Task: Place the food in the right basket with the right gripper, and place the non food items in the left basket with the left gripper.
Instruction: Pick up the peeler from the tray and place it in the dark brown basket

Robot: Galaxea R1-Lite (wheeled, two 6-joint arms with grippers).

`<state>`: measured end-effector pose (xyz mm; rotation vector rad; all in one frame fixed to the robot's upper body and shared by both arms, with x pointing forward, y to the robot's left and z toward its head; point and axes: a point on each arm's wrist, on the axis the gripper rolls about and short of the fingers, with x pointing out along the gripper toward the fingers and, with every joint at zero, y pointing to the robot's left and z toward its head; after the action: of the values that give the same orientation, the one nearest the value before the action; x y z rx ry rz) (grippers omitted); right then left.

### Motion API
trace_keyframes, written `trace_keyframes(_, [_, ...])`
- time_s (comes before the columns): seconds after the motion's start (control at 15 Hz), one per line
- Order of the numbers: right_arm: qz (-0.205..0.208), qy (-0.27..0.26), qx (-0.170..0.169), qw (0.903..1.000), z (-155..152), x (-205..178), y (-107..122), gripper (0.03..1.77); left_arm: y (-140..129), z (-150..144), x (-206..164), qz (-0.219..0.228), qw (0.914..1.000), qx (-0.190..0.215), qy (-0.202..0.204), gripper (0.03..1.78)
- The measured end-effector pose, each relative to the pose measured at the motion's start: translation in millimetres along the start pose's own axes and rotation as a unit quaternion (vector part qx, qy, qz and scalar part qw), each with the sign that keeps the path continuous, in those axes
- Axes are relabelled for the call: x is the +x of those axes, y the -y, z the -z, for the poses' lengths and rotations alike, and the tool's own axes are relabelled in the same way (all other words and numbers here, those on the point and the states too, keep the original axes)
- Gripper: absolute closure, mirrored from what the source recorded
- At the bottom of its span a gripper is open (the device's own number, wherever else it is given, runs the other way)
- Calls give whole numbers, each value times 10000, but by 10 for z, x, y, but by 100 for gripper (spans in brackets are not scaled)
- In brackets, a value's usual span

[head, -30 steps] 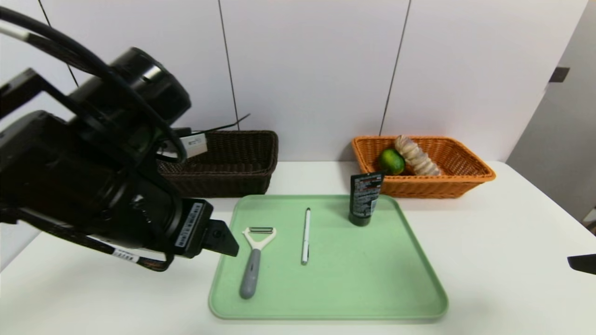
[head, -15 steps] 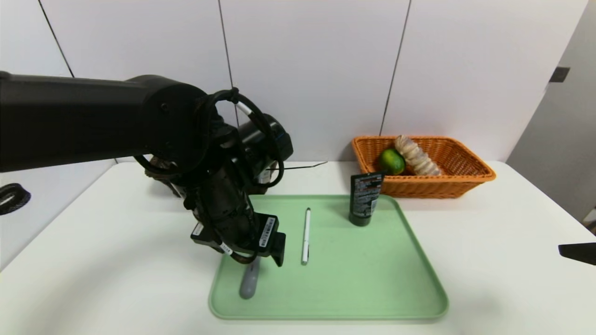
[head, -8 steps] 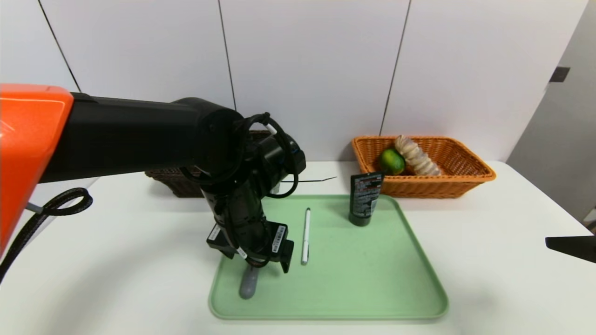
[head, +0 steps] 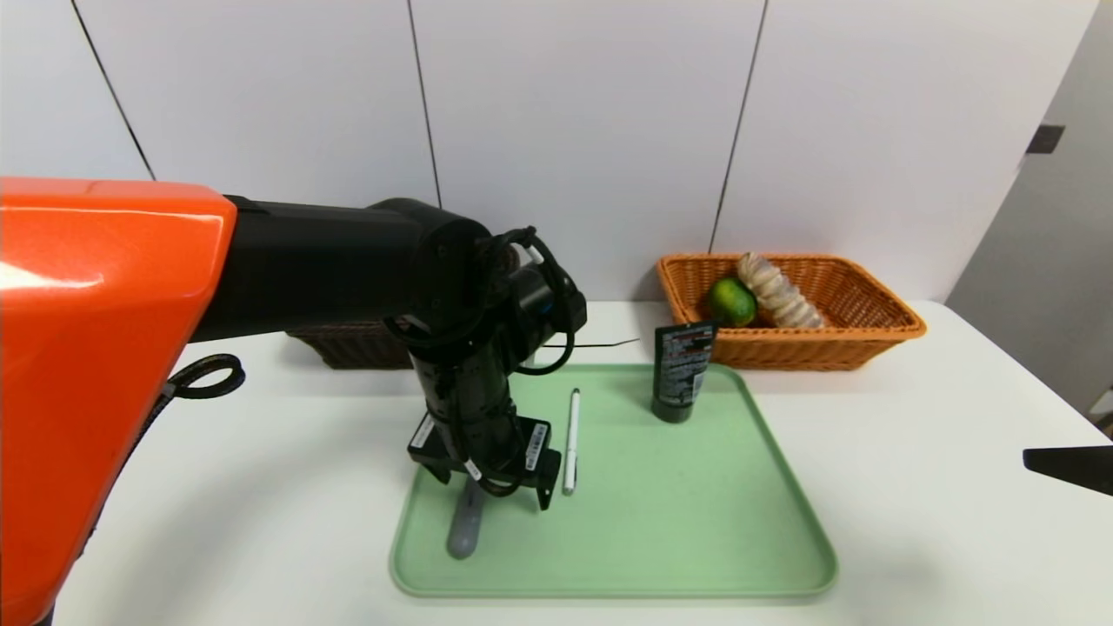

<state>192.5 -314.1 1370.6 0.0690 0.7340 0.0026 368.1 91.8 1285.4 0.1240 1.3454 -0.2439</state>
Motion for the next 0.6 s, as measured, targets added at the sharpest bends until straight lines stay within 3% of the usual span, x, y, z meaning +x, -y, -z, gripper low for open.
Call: trace_keyframes(0.6, [2,31,6,10000,11,-15,5,9,-34,-15,87,-40,9998,-50,-192,12])
